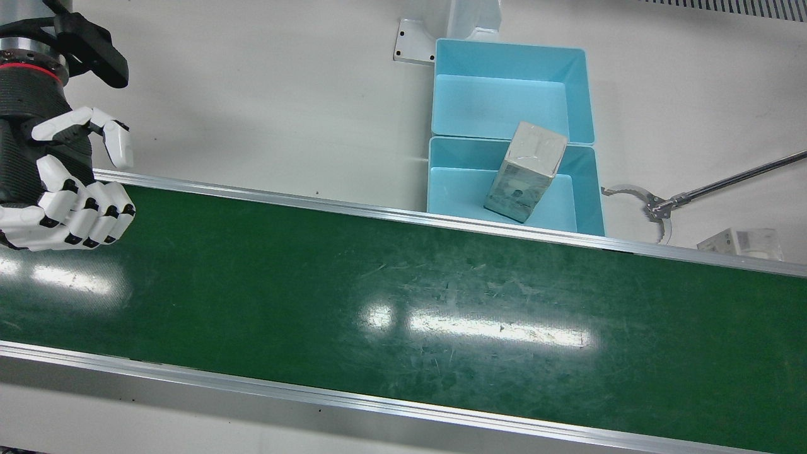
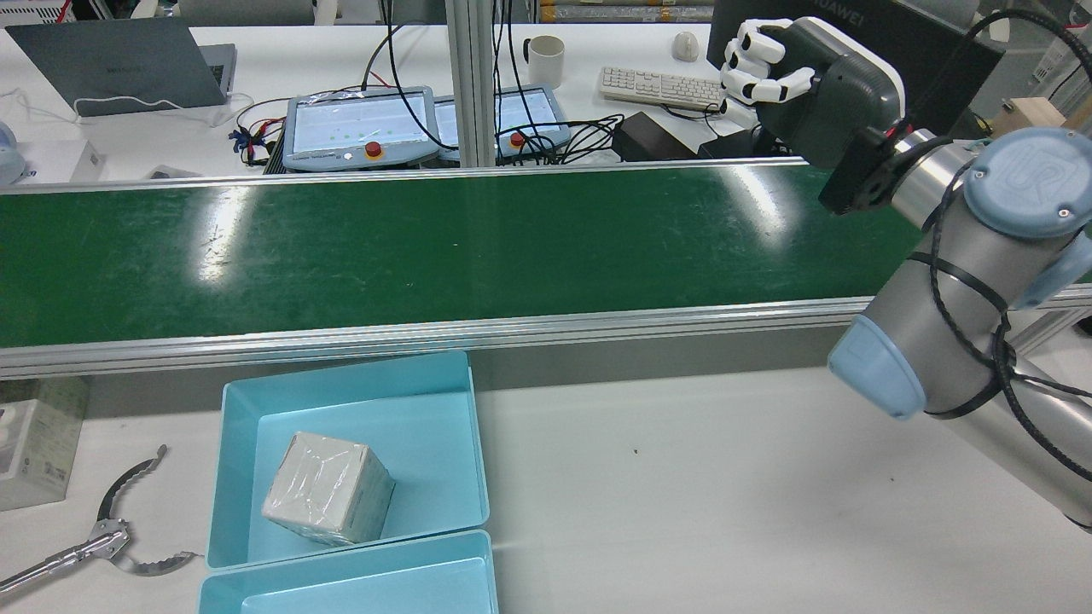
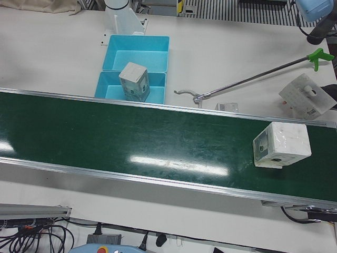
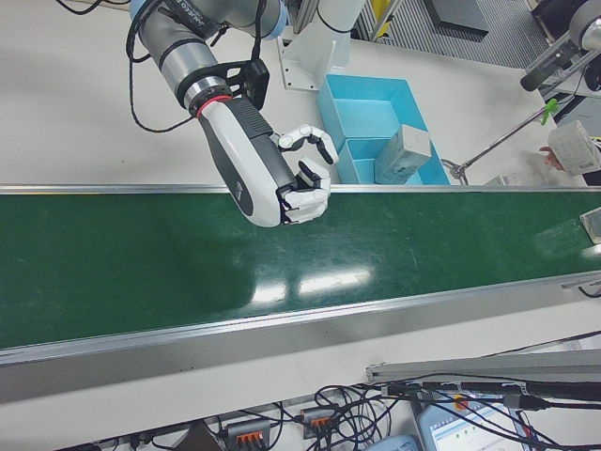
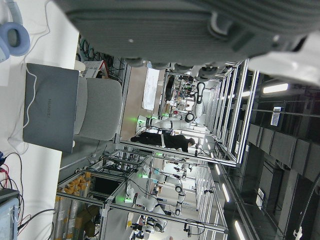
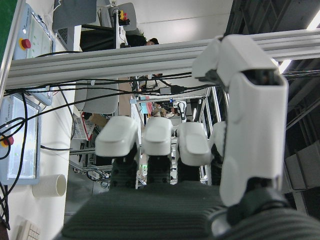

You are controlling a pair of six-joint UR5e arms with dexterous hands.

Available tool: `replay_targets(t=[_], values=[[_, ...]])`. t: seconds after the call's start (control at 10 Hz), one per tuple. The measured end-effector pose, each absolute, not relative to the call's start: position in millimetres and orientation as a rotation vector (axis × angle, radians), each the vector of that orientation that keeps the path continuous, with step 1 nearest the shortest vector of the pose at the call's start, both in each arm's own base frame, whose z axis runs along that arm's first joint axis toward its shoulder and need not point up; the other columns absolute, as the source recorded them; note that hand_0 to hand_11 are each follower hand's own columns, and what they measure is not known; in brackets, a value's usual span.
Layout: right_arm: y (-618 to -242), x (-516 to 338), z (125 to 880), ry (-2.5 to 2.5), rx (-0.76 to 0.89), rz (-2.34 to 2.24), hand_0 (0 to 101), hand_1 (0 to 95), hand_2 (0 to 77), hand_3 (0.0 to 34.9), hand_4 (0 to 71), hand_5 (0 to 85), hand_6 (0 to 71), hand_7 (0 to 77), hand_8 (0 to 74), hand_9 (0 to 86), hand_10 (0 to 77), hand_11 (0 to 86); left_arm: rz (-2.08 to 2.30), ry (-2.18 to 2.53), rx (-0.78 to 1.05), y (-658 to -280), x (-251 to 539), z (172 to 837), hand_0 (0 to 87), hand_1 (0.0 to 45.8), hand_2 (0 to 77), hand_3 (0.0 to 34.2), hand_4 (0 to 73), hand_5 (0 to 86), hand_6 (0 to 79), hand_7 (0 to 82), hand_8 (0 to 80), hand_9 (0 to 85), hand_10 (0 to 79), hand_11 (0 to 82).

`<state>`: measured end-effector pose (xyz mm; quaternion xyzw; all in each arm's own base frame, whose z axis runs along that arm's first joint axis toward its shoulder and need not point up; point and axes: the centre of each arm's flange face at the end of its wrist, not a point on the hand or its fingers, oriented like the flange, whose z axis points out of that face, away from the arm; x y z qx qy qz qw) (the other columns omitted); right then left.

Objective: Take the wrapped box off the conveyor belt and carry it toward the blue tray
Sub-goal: 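Open the right hand fingers and wait as the box rides the belt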

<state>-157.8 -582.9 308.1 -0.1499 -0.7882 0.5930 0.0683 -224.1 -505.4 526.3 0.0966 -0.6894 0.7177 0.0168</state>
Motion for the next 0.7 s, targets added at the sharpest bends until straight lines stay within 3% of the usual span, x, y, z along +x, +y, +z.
replay_targets(t=[0.7], values=[[-586.6,-166.0,306.3,-2.367,-0.456,1.788,51,4.4,54.5,0.0,69.3,69.8,62.7,69.8,69.8,69.8,69.8,70.4,2.231,-2.143,0.300,-505.5,-224.1,526.3,0.0,0.0,0.5,0.0,0.0,1.1,0.0,0.0,0.0,0.0,0.5,0.0]])
